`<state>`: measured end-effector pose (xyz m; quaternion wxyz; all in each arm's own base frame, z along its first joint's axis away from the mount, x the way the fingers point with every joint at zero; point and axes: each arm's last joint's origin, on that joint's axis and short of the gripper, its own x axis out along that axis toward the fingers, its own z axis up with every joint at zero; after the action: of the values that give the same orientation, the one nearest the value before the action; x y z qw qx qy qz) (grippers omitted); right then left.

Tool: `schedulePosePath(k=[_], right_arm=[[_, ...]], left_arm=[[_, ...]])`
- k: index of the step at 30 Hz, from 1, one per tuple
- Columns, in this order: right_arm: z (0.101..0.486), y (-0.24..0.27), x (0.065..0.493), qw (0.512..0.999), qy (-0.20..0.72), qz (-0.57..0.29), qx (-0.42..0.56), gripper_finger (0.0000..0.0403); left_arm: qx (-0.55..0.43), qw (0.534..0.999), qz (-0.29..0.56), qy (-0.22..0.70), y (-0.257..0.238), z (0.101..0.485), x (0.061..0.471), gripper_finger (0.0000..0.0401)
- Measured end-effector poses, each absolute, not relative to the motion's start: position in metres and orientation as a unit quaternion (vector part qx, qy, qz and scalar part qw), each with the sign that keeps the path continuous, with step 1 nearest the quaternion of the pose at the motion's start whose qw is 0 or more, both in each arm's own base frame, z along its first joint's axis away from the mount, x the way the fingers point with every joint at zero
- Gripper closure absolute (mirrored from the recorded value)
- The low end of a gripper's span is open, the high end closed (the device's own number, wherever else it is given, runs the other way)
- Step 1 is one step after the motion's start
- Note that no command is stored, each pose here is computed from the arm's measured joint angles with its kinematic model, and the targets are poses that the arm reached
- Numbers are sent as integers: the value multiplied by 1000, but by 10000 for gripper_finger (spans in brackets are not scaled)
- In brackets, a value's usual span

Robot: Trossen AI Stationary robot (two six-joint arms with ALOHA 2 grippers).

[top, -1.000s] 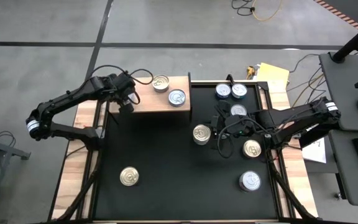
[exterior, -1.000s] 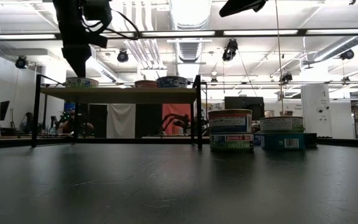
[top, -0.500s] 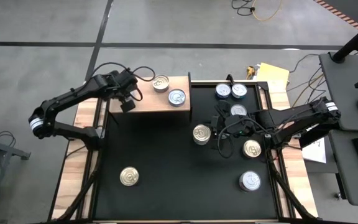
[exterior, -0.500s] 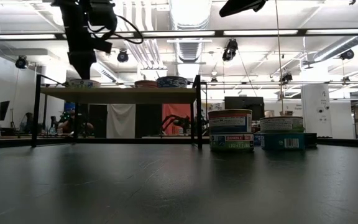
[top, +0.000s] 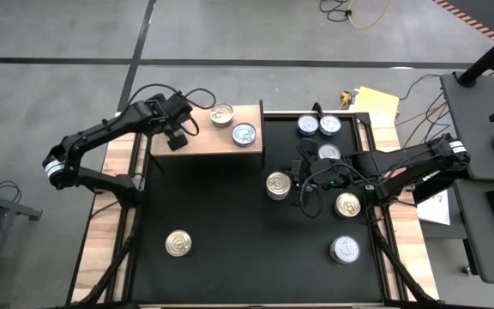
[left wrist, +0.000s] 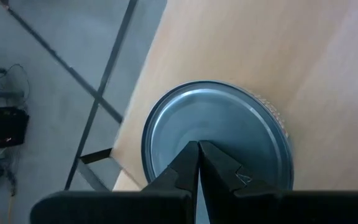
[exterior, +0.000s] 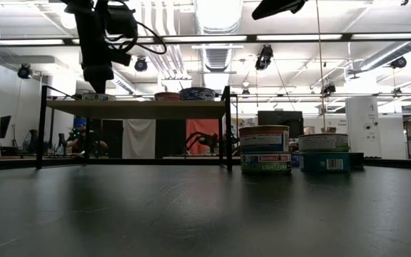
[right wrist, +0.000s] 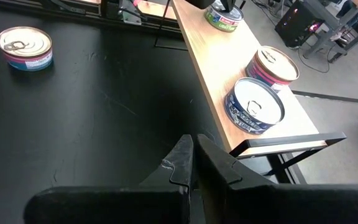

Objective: Stack canned seafood by type on shelf
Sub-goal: Put the green/white tuna can on the shelf

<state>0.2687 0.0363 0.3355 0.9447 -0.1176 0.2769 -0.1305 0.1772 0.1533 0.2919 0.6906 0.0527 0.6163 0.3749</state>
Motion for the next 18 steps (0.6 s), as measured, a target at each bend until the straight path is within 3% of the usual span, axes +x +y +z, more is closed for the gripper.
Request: schedulePosePath(k=[18], right_arm=[[335,36,268,944,279,-130,-118,393]], left_arm=[[52,692,389,606,160,293,176,401]])
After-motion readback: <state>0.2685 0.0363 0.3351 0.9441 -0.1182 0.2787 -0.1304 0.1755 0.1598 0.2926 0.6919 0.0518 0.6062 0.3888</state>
